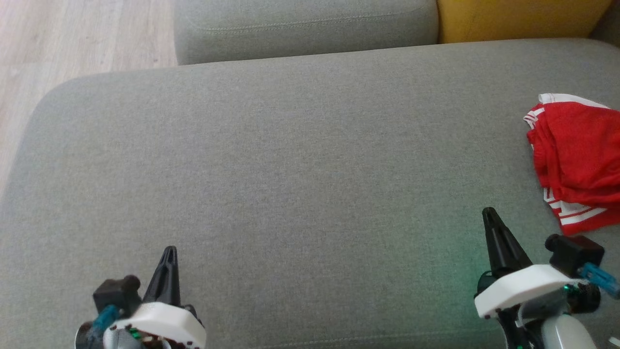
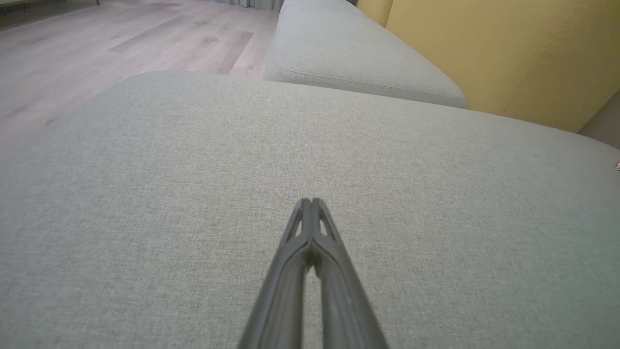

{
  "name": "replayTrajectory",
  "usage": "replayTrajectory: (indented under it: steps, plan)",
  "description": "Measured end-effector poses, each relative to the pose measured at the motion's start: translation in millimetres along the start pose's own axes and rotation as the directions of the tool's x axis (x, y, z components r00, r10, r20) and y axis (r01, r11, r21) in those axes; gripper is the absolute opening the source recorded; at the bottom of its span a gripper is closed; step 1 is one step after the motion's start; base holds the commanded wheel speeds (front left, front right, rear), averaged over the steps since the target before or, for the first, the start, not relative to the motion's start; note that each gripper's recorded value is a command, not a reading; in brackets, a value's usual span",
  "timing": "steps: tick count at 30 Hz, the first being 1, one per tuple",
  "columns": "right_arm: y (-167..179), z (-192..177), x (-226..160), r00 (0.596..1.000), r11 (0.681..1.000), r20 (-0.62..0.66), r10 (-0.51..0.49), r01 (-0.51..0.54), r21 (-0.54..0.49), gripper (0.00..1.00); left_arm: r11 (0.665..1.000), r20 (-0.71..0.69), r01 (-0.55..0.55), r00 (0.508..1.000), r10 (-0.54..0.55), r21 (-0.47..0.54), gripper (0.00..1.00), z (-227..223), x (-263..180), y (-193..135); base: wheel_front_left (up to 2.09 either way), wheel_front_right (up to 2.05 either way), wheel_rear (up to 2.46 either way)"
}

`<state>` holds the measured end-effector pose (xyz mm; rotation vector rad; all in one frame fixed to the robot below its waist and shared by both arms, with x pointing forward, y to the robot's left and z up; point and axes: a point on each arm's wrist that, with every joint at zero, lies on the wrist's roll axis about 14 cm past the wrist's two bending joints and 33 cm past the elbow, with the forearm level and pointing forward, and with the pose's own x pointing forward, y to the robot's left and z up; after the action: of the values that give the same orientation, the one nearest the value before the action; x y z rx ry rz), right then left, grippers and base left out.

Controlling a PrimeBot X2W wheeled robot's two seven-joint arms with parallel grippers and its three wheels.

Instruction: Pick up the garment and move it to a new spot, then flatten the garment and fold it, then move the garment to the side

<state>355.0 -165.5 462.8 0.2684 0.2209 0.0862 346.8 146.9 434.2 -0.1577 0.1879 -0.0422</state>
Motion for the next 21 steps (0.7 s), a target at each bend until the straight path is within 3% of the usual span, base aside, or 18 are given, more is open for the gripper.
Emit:
replayTrajectory:
  steps: [21]
  plan:
    - [-4.8, 1.1, 0.0, 1.0, 0.968, 0.021, -0.009, 0.003, 0.25, 0.0, 0.964, -0.042, -0.061, 0.998, 0.052, -0.258, 0.0, 1.1, 3.3, 15.6, 0.0, 0.0, 0.0]
